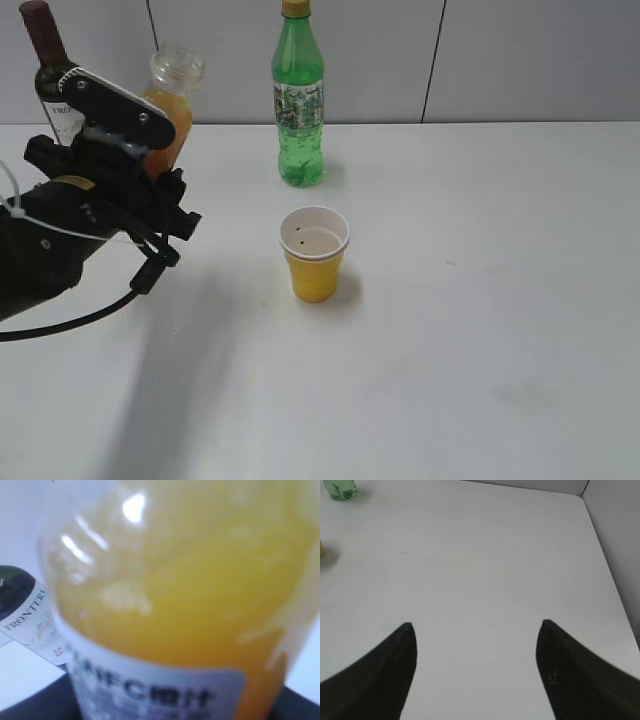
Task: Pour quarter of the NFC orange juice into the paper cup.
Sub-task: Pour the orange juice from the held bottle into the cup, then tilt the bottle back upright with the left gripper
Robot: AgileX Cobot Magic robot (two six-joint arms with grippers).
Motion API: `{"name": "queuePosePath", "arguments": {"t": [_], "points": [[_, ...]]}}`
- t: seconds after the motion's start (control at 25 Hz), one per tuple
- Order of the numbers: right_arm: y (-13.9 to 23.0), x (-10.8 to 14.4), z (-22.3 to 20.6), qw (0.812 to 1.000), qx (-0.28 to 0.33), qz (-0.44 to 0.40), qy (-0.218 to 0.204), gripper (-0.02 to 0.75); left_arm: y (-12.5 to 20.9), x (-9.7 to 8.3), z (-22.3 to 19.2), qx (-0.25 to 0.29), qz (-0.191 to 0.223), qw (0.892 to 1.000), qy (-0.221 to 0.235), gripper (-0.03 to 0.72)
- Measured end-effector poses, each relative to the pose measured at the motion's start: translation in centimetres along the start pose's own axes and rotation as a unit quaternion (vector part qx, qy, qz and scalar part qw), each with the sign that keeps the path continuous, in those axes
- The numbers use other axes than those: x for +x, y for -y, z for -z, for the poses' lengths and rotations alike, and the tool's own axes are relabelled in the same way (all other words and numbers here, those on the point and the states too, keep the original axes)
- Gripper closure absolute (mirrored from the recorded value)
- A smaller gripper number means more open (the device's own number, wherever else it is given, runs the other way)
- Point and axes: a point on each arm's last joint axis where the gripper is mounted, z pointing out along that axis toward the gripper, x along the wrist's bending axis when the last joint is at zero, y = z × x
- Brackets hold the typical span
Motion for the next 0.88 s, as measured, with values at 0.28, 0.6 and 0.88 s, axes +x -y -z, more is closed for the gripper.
{"name": "queuePosePath", "arguments": {"t": [0.28,0.6,0.88], "points": [[0.0,0.0,0.0,1.0,0.0,0.0,0.0,0.147,-0.79,0.11,-0.51,0.005,-0.077,0.997,-0.017,0.245],[0.0,0.0,0.0,1.0,0.0,0.0,0.0,0.147,-0.09,-0.48,-0.92,0.021,-0.152,0.988,-0.006,0.245],[0.0,0.0,0.0,1.0,0.0,0.0,0.0,0.147,0.01,-0.67,-0.96,0.023,-0.17,0.985,-0.001,0.245]]}}
